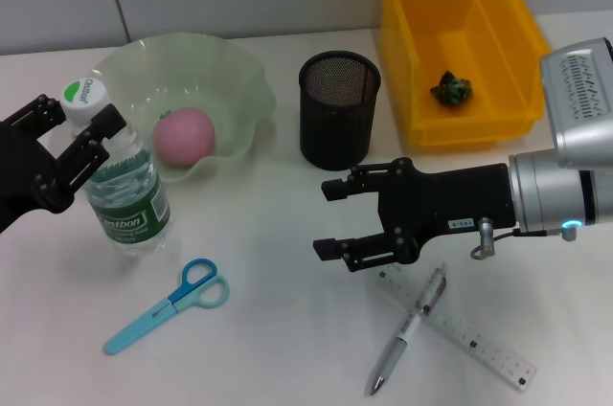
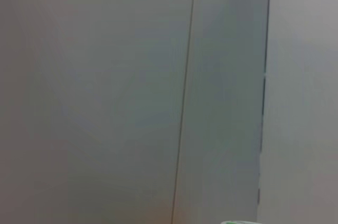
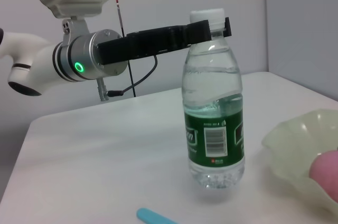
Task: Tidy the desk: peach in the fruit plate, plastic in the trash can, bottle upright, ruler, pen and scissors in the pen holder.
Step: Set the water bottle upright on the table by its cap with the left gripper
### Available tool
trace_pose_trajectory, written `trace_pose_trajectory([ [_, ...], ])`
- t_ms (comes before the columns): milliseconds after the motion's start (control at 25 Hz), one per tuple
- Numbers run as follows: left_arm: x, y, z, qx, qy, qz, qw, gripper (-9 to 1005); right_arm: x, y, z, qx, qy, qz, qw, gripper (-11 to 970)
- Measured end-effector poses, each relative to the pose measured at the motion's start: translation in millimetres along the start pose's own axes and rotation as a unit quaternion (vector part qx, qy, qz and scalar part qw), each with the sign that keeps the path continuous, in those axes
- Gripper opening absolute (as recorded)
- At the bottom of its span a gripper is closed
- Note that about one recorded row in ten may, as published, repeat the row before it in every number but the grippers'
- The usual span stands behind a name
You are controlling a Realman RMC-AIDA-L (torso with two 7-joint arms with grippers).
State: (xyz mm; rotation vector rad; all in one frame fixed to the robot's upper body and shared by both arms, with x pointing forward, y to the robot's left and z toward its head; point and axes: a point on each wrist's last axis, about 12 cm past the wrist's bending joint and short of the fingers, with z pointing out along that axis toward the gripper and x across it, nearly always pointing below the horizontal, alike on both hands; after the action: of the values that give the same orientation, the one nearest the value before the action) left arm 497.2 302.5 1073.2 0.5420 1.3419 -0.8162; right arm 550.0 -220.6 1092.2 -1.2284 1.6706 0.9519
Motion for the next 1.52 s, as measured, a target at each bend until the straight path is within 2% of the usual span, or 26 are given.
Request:
trace_pose_trajectory([
  [640, 17.9, 5.8, -7.6, -0.082, 0.022, 0.024, 0.996, 441, 4.0, 1.5, -3.5, 0.003, 0.003, 0.004, 1.000, 764],
  [1520, 24.8, 8.1, -3.3, -0.098, 0.038, 0.033, 0.994, 442, 4.9, 1.0, -4.0, 0.004, 0.007, 0.006, 1.000, 763],
])
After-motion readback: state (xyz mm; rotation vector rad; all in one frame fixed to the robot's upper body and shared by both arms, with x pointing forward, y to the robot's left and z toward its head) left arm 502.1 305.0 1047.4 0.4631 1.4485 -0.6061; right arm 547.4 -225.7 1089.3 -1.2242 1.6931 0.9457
